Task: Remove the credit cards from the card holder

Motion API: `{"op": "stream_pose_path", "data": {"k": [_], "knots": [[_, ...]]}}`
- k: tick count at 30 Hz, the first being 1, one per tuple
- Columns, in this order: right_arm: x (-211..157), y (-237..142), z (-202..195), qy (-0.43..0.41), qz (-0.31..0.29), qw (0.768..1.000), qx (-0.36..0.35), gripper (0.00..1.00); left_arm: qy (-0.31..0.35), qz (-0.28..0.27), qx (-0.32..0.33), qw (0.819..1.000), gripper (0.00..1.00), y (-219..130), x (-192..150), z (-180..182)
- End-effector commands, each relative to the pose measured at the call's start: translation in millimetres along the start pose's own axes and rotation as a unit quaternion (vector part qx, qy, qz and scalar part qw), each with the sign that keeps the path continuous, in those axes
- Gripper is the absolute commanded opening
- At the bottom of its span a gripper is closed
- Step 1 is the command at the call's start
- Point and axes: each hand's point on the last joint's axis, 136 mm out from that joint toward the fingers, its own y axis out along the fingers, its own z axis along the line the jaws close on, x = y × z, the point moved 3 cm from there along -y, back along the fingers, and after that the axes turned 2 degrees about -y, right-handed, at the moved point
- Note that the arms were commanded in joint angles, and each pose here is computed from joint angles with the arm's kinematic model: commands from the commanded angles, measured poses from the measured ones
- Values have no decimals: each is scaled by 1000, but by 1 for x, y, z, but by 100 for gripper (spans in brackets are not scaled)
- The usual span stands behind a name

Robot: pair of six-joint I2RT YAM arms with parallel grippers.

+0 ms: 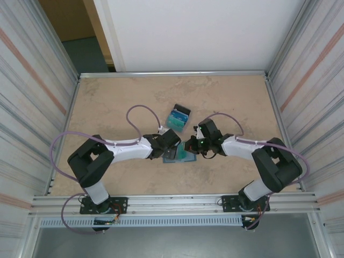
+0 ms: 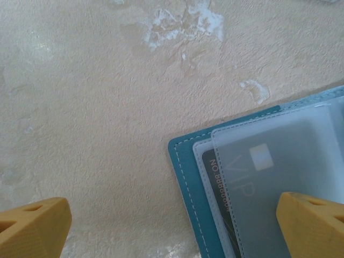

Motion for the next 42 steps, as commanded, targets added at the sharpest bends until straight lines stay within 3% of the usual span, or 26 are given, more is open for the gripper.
{"op": "stream_pose_path", "data": {"k": [1,10,20,32,42], "knots": [[0,-16,1,-31,-11,999,-38,0,29,8,28,999,99,-4,-9,18],[10,-49,22,-117,-37,990,-67,0,76,-62,15,995,99,-35,20,23],[46,-61,58,-280,-18,954,-102,0,-49,-94,7,994,99,-59,20,56],[118,-30,83,-420,-17,896,-144,0,-92,-122,7,988,99,-72,17,72],[146,-3,74,-453,2,879,-149,0,-105,-119,4,987,99,-69,14,78]]}}
